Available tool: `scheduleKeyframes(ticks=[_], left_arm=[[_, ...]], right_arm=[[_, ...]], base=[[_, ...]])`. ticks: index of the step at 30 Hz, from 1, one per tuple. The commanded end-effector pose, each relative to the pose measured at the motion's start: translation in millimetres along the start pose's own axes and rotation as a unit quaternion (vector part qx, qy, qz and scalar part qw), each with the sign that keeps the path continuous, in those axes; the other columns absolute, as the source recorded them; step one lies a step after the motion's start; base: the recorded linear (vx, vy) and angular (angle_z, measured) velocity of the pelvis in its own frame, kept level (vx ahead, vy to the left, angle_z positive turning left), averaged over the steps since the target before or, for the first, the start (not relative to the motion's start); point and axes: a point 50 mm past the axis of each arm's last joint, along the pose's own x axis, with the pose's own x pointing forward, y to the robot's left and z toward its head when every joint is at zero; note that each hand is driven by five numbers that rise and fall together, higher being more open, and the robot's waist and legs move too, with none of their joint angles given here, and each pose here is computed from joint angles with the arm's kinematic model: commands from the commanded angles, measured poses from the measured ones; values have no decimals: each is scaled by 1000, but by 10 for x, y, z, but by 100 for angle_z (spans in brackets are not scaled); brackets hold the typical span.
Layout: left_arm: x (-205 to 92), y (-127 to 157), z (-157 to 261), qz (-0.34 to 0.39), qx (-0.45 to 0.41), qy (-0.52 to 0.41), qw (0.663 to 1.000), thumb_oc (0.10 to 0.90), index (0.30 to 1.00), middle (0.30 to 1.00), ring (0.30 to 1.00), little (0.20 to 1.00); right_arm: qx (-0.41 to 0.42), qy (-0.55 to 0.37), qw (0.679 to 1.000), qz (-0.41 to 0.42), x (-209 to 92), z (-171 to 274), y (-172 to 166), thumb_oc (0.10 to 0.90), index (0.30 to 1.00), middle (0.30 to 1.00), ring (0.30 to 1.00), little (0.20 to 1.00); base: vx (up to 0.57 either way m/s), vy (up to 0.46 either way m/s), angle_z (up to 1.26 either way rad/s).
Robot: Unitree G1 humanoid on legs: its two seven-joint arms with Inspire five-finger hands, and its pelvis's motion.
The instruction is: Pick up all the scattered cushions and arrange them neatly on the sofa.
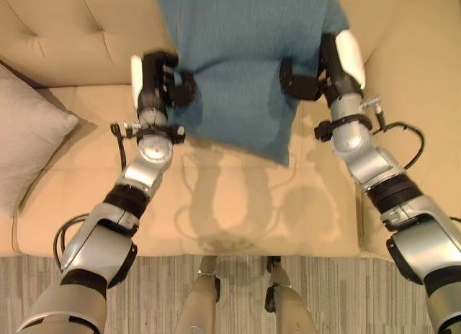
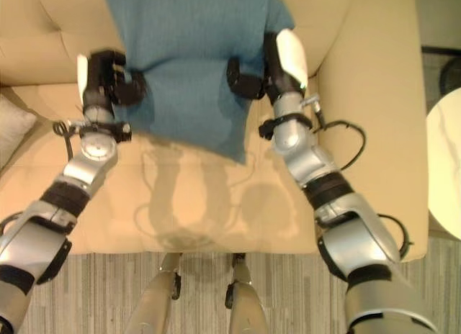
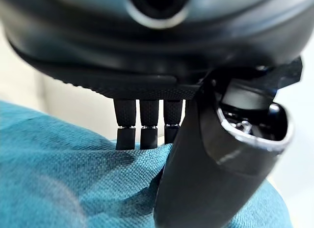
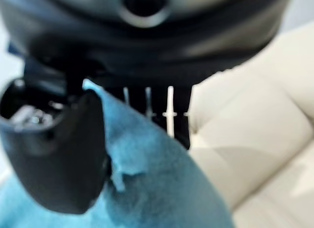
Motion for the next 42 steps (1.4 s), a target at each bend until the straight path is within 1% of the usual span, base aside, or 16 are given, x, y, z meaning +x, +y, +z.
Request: scheduleKeyframes(ticks=[1,6,12,13,14,15,16,18,19,22,28,34,36,38,41,42], left_arm=[[377,298,775,99,-60,-145,983,400,300,300,300,300],[451,274,801,95,-27,-136,986,400,300,300,300,300],[439,253,354,67,117,-59,989,400,300,300,300,300],[424,262,252,56,145,-42,987,400,300,300,300,300],[401,268,141,45,166,-20,985,424,335,335,335,335],[359,270,23,40,172,4,984,557,535,535,535,535],[278,222,-125,30,155,36,987,800,900,900,900,900],[0,105,-512,7,57,124,991,800,900,900,900,900],[-2,105,-515,7,58,124,991,800,900,900,900,900],[-369,192,-1043,-12,41,237,970,800,900,900,900,900],[-815,404,-1532,-29,48,350,935,800,900,900,900,900],[-1005,525,-1663,-5,0,369,929,800,900,900,900,900],[-999,550,-1588,-3,6,324,946,800,900,900,900,900],[-1234,608,-1664,0,12,321,947,800,900,900,900,900],[-1681,698,-1851,29,-14,370,928,800,900,900,900,900],[-1697,702,-1855,28,-13,372,928,800,900,900,900,900]], right_arm=[[-24,-111,978,-174,483,611,-825,400,300,300,300,300],[-86,-104,975,-178,601,617,-1004,400,300,300,300,300],[-109,-31,979,-170,629,316,-1056,400,300,300,300,300],[-84,-7,983,-166,622,242,-1046,580,571,571,571,571],[-79,9,984,-160,619,188,-1035,800,900,900,900,900],[-67,31,985,-158,615,129,-1039,800,900,900,900,900],[-47,43,986,-153,612,102,-1030,800,900,900,900,900],[13,77,983,-168,570,-6,-1046,800,900,900,900,900],[13,77,983,-168,568,-9,-1043,800,900,900,900,900],[26,93,984,-148,498,-114,-941,800,900,900,900,900],[69,137,975,-161,394,-307,-877,800,900,900,900,900],[101,150,958,-223,241,-441,-935,800,900,900,900,900],[114,148,942,-279,66,-540,-981,800,900,900,900,900],[121,177,912,-350,-334,-831,-990,800,900,900,900,900],[180,264,884,-342,-983,-1190,-573,800,900,900,900,900],[180,266,883,-341,-1004,-1195,-563,800,900,900,900,900]], base=[[-21,-5,-5],[-5,-11,6],[21,-34,-14],[31,-27,10],[33,-16,30],[39,-16,27],[49,-12,4],[24,-2,-4],[0,0,0],[27,8,-1],[26,6,-2],[16,5,-3],[38,-4,1],[98,-4,5],[92,-2,11],[83,5,1]])
